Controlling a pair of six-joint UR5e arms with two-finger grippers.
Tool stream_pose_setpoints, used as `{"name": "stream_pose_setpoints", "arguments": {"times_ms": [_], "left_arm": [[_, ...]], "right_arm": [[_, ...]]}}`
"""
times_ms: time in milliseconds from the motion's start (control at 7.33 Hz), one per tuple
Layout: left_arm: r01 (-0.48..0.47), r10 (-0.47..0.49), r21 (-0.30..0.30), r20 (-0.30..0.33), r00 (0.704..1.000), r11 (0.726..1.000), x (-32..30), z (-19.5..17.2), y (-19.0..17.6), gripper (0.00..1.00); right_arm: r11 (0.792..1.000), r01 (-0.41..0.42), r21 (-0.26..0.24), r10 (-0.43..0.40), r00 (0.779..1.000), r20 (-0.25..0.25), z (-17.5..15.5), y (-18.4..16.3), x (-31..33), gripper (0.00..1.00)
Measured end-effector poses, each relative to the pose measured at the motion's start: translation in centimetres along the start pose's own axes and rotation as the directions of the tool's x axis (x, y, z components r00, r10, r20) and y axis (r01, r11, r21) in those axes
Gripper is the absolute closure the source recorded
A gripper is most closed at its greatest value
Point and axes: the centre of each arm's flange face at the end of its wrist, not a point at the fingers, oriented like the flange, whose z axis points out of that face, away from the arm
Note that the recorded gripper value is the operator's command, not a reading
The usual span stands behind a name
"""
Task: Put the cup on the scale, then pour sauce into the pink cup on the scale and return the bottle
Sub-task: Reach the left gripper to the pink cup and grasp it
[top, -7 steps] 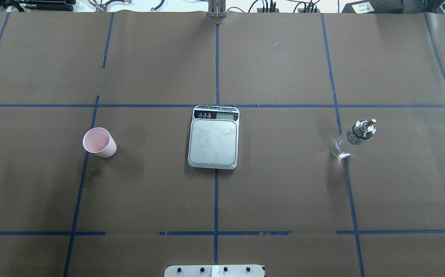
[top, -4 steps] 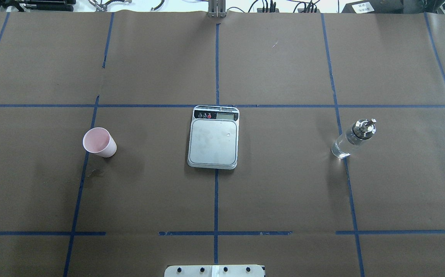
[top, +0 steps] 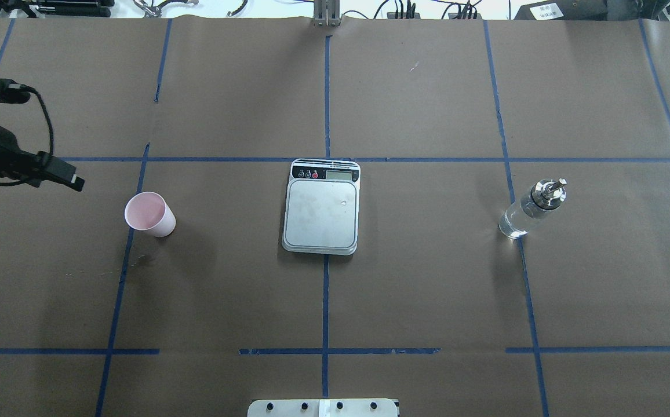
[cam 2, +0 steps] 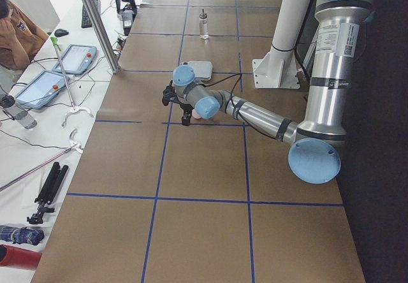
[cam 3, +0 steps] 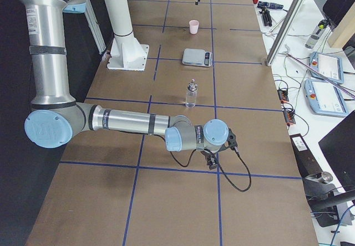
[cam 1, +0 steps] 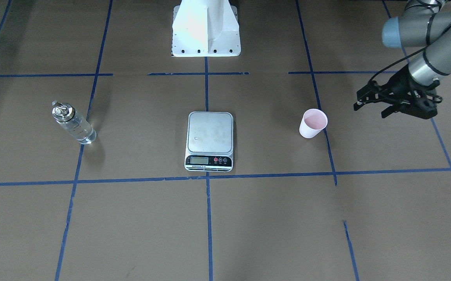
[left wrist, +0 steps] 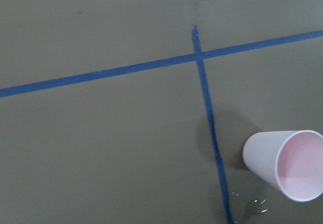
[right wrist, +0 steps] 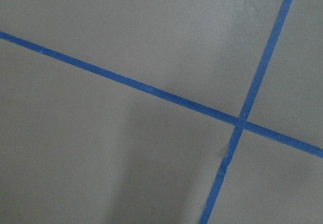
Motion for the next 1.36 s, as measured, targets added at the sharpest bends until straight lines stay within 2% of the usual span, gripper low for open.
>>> {"name": "stream_pose_setpoints", "arguments": {"times_ms": [273, 409, 818, 1091, 1227, 1364], "left_arm": [[0.038, -0.038, 0.019, 0.018, 0.999, 0.999, 6.3, 3.4, -0.1, 0.03], [0.039, -0.039, 0.025, 0.034, 0.999, 0.999, 7.3, 4.6, 0.2, 0.03], [0.042, -0.044, 0.038, 0.068, 0.997, 0.998, 7.1, 5.7, 0.7, 0.07], [0.047, -0.048, 0.022, 0.082, 0.995, 0.999, 6.6, 6.9, 0.9, 0.16], [0.046, -0.047, 0.01, 0.088, 0.995, 0.999, 6.6, 7.7, 0.9, 0.38], [0.045, -0.045, -0.001, 0.091, 0.995, 0.999, 6.5, 8.4, 1.0, 0.75]], "right_arm": [[1.0, 0.003, -0.002, -0.003, 1.0, 0.001, 0.1, -0.2, -0.2, 0.0], [1.0, 0.004, -0.002, -0.004, 1.0, 0.001, 0.1, -0.2, -0.2, 0.0], [1.0, 0.005, -0.005, -0.005, 1.0, 0.001, 0.3, -0.3, -0.2, 0.0], [1.0, 0.005, -0.006, -0.005, 1.0, 0.002, 0.4, -0.3, -0.2, 0.0], [1.0, 0.005, -0.007, -0.005, 1.0, 0.002, 0.4, -0.3, -0.3, 0.0], [1.0, 0.005, -0.008, -0.005, 1.0, 0.002, 0.5, -0.3, -0.3, 0.0]]}}
